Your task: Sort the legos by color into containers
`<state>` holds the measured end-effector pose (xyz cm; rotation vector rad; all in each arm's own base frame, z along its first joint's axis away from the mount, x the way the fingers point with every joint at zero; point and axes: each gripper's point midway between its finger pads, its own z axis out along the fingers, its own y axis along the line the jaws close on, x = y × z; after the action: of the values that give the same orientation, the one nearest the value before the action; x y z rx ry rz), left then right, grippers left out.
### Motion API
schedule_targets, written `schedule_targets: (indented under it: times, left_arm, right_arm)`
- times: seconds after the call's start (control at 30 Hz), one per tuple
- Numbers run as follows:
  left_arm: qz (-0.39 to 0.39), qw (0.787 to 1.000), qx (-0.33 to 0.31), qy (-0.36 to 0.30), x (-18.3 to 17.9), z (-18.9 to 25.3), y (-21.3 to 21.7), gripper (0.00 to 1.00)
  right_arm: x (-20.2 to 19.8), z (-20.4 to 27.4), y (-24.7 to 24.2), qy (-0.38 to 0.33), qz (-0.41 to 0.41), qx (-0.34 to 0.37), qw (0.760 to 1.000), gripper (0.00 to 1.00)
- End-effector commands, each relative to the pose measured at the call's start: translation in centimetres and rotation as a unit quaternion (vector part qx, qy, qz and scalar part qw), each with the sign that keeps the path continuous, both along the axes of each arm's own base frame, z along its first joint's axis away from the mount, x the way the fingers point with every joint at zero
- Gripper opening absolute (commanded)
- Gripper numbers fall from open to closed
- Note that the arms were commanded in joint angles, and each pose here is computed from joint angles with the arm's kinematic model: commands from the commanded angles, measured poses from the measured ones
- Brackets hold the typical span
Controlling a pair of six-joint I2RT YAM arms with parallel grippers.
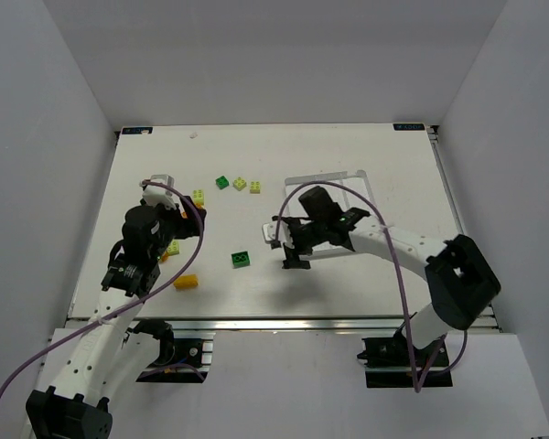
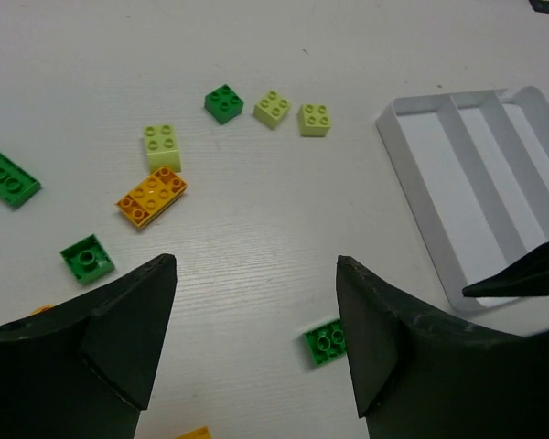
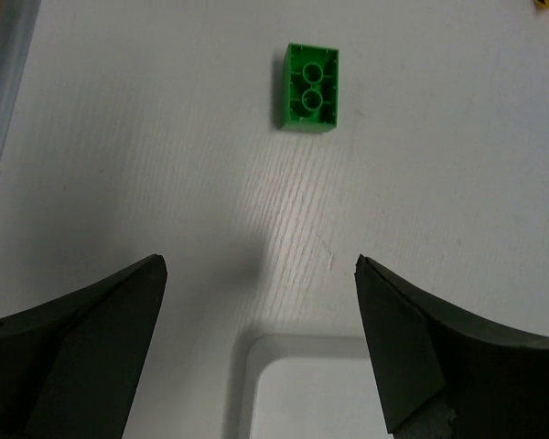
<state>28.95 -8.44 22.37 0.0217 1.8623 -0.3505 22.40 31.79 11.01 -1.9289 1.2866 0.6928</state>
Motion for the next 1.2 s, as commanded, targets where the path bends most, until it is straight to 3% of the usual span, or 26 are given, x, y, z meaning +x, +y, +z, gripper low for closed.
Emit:
schedule_targets:
  times: [0.0,0.37,0.6,0.8,0.9,1.03,1.13,1.17]
  left_arm:
    - [0.064,0.998,0.014,-0.012,0.5,1.5,2.4,0.80]
    - [0.101,0.994,0.022,-0.022,0.2,2.0,3.8,0.82]
    - [0.099,0.994,0.015,-0.037,-0.1,2.8,3.8,0.81]
    - [0.091,0.995,0.012,-0.042,-0.3,3.1,3.5,0.81]
    - [0.088,0.995,0.010,-0.046,-0.3,3.3,3.4,0.81]
    - [0.083,0.995,0.006,-0.050,-0.4,3.5,3.3,0.77]
    - [0.075,0.995,0.000,-0.058,-0.6,3.9,3.0,0.67]
    - [0.073,0.995,-0.002,-0.060,-0.7,4.0,2.9,0.58]
  right_arm:
    - [2.3,1.9,4.1,-0.055,-0.005,0.019,0.998,0.89]
    - [0.6,-3.9,9.7,0.027,-0.008,-0.035,0.999,0.89]
    - [0.9,-6.0,11.8,0.038,-0.019,-0.054,0.998,0.89]
    - [1.7,-7.7,12.6,0.045,-0.039,-0.067,0.996,0.83]
    - [1.7,-8.1,12.7,0.049,-0.039,-0.072,0.995,0.70]
    - [1.4,-8.0,12.7,0.061,-0.036,-0.080,0.994,0.35]
    - [1.3,-6.8,12.0,0.063,-0.041,-0.076,0.994,0.22]
    - [1.4,-5.1,11.9,0.056,-0.046,-0.061,0.996,0.19]
